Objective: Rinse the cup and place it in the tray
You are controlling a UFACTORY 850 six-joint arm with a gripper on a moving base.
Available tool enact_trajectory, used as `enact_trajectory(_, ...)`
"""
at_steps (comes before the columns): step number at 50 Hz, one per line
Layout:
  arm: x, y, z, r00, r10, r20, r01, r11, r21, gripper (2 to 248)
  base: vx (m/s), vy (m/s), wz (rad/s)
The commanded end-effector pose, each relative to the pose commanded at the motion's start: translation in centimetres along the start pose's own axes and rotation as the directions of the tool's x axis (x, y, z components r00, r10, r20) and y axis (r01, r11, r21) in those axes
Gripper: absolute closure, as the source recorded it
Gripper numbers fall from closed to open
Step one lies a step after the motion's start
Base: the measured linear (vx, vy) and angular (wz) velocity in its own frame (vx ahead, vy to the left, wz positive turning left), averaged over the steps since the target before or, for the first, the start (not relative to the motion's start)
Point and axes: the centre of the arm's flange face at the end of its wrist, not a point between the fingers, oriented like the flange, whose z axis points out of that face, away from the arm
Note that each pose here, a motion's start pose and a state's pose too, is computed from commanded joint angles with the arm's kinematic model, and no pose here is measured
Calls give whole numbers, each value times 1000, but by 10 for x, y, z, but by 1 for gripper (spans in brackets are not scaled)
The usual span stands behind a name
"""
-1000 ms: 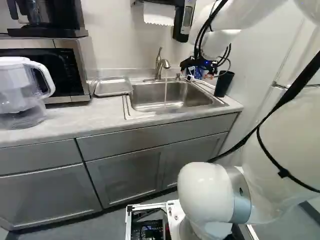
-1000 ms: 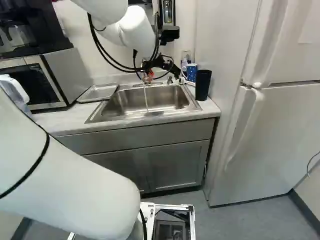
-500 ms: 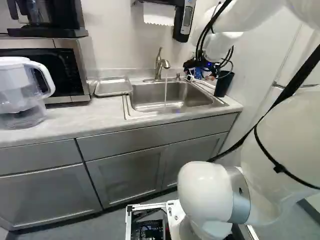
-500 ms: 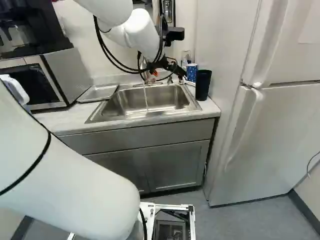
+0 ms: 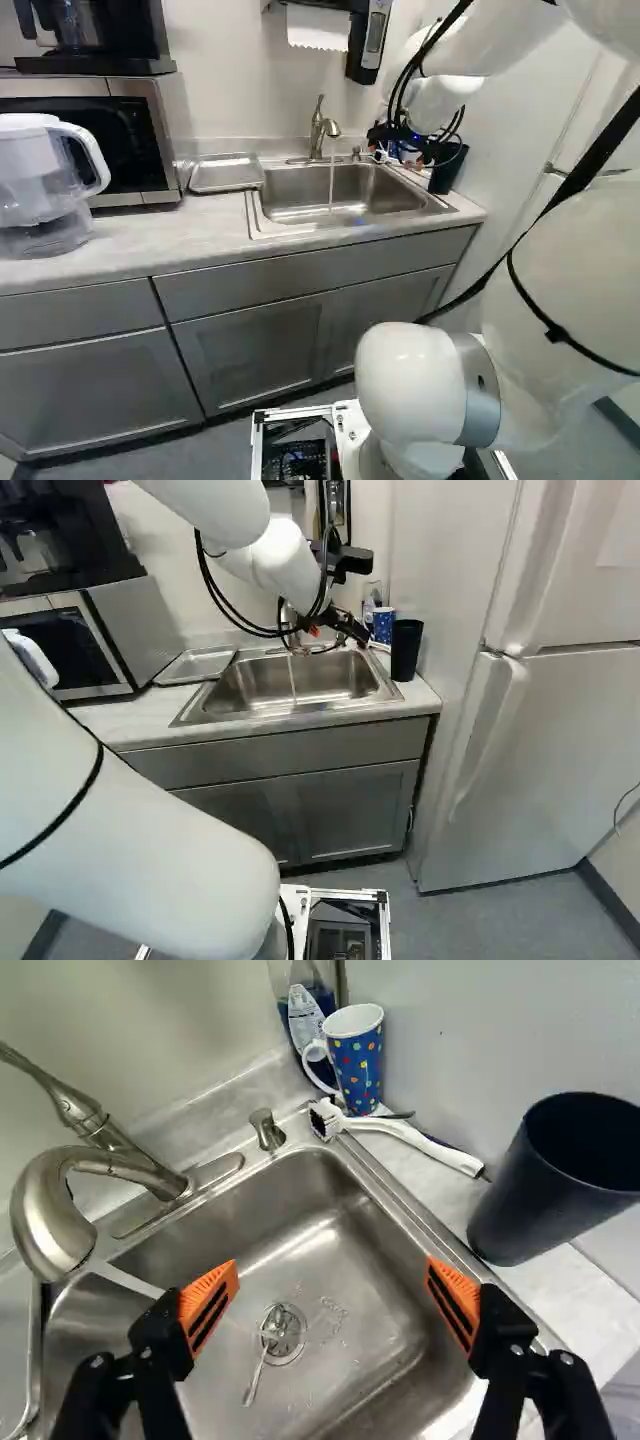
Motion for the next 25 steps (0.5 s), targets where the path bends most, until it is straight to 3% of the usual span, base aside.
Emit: enact_trajectory(25, -20, 30, 3, 989, 134, -62, -137, 990, -47, 3, 0, 0, 0)
